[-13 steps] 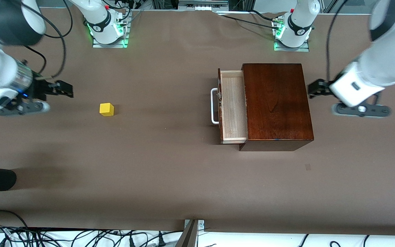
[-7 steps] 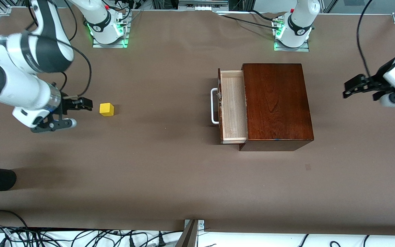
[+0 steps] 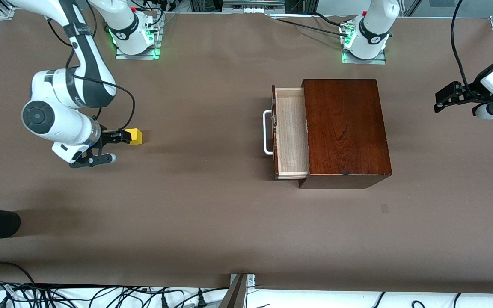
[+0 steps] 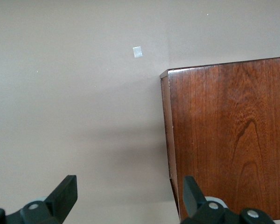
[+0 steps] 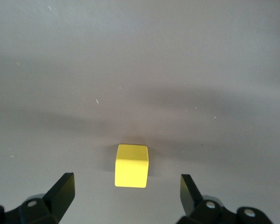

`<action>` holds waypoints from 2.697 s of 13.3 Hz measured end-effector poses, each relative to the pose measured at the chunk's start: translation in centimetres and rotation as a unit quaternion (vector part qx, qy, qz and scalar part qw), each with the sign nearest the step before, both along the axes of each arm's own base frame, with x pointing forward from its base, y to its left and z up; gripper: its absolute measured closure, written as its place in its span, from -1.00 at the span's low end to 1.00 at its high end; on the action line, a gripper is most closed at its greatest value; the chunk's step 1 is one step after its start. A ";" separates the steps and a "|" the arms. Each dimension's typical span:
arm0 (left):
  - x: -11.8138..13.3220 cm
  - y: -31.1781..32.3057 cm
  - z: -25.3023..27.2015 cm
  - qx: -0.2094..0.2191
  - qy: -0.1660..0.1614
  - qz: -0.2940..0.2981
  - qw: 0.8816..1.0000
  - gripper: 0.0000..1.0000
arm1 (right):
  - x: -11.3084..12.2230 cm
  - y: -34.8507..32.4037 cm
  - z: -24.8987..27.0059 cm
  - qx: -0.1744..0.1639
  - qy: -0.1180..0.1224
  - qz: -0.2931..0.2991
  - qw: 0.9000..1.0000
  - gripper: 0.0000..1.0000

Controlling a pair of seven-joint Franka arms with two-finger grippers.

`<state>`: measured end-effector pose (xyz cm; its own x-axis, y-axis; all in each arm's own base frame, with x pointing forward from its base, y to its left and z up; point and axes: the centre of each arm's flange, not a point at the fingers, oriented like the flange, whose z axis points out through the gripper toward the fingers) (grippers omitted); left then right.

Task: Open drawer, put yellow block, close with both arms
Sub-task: 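Lower the right gripper over the yellow cube and grasp it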

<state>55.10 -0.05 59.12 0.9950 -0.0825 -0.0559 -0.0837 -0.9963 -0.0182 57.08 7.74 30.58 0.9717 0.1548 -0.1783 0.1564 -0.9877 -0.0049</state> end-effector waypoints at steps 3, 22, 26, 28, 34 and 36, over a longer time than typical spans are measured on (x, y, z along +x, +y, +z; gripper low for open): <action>-0.3 -0.1 -0.3 0.002 0.015 -0.001 1.000 -1.00 | -3.0 -0.9 -4.9 0.000 -0.014 -0.004 1.000 -1.00; -0.6 0.8 -0.4 0.008 0.025 0.005 1.000 -1.00 | -6.3 -1.2 -11.4 0.008 0.002 -0.024 1.000 -0.81; -0.7 0.7 -0.5 0.008 0.030 0.002 1.000 -1.00 | -6.3 -1.2 -11.4 0.009 0.002 -0.024 1.000 -0.11; -0.7 0.7 -0.4 0.008 0.030 0.002 1.000 -1.00 | -6.3 -1.2 -11.4 0.009 0.002 -0.024 1.000 -0.11; -0.7 -0.2 0.1 0.008 0.027 -0.006 1.000 -1.00 | -2.4 0.6 -4.9 0.016 0.008 -0.008 1.000 -0.11; -0.6 -0.2 0.0 0.008 0.027 -0.006 1.000 -1.00 | 0.1 2.5 0.6 0.023 0.007 0.009 1.000 -0.11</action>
<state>54.47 -0.26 59.15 0.9894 -0.0935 -0.1110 -0.0972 -0.9948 -0.0291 57.14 10.24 31.19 0.9660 0.1808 -0.1849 0.1738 -0.9833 -0.0531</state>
